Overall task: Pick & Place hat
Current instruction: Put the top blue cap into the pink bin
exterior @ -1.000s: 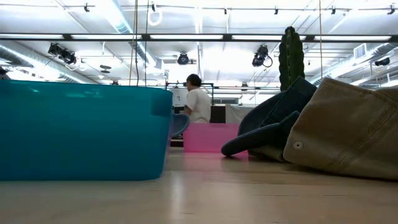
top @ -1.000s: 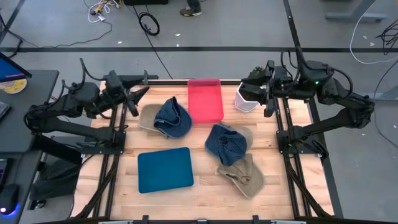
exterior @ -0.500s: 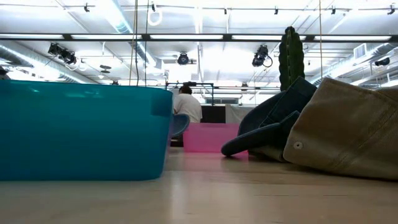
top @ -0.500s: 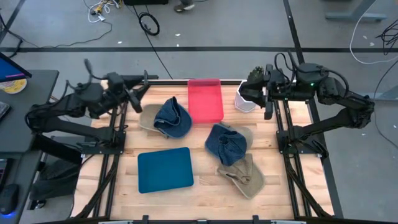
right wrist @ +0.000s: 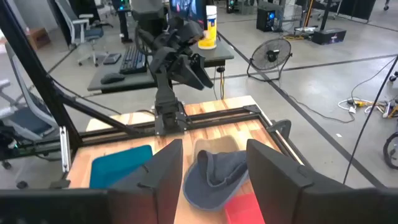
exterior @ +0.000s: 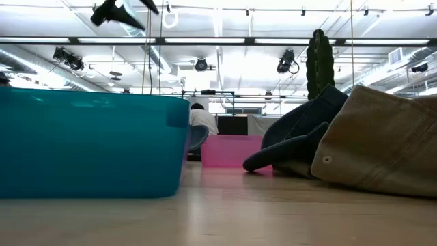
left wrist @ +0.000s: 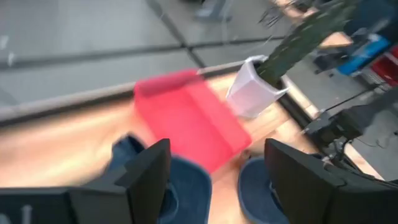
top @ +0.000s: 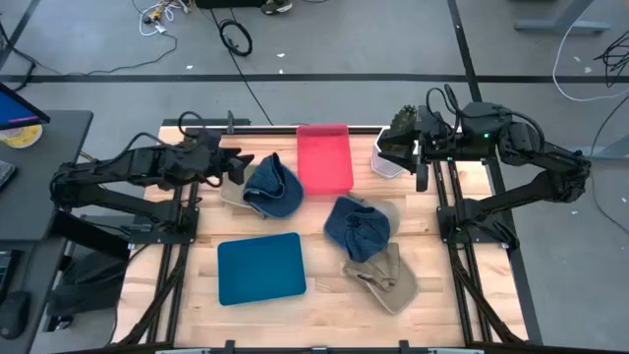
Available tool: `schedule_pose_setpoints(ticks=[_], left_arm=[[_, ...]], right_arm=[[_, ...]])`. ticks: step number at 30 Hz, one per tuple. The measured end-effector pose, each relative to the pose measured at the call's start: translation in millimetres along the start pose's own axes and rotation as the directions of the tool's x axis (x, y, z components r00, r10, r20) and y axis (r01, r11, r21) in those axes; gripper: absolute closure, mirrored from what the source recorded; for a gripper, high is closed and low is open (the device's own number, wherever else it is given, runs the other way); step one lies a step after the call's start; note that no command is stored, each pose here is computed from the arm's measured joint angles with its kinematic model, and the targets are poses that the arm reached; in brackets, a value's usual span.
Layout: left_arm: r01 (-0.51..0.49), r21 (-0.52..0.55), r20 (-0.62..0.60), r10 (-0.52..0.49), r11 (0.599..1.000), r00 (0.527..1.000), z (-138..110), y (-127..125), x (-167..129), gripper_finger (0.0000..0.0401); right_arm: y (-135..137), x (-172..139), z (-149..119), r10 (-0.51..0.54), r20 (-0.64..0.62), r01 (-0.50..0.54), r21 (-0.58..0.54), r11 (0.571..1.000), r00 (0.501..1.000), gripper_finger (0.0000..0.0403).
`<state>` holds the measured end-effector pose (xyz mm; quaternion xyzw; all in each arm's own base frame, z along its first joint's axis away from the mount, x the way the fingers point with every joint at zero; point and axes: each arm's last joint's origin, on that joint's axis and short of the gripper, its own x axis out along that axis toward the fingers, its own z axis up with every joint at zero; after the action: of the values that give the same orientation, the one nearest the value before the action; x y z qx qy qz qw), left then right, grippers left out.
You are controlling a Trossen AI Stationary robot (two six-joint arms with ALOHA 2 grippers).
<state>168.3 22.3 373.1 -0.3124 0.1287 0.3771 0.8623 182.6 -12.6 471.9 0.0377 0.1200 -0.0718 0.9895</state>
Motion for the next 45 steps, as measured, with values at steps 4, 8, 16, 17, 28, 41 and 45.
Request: schedule_pose_setpoints(ticks=[4, 8, 16, 17, 28, 41, 45], left_arm=[[-0.105, -0.141, -0.091, 0.093, 0.984, 0.991, -3.8, 8.6, 13.1, 0.0096], [-0.135, -0.126, -0.182, 0.111, 0.983, 0.977, -3.6, 12.3, 28.4, 0.0086], [-0.187, 0.037, -0.334, 0.189, 0.982, 0.923, -4.6, 22.7, 67.7, 0.0085], [-0.2, 0.056, -0.355, 0.207, 0.978, 0.912, -4.8, 25.5, 73.1, 0.0085], [-0.162, 0.301, -0.541, 0.308, 0.94, 0.783, -4.0, 62.3, 137.5, 0.0085], [0.046, 0.372, -0.668, 0.233, 0.927, 0.707, -5.4, 102.5, 193.6, 0.0085], [0.087, 0.362, -0.712, 0.215, 0.928, 0.668, -9.5, 115.4, 206.0, 0.0085]], right_arm=[[0.5, 8.2, -2.4, -0.002, -0.029, 0.001, -0.03, 1.0, 1.0, 0.0214], [1.2, 21.2, -5.6, -0.005, -0.067, 0.003, -0.039, 0.999, 0.998, 0.0213], [3.0, 41.8, -10.6, 0.009, -0.114, -0.001, 0.072, 0.997, 0.993, 0.0213], [3.2, 43.5, -10.6, 0.01, -0.114, 0.001, 0.092, 0.996, 0.993, 0.0213], [4.6, 63.8, -12.3, 0.009, -0.116, 0.026, 0.303, 0.953, 0.993, 0.0213], [6.2, 79.0, -7.1, 0.012, -0.045, 0.008, 0.437, 0.899, 0.999, 0.0213], [6.6, 83.8, -5.9, 0.014, -0.026, -0.001, 0.452, 0.892, 1.0, 0.0213]])
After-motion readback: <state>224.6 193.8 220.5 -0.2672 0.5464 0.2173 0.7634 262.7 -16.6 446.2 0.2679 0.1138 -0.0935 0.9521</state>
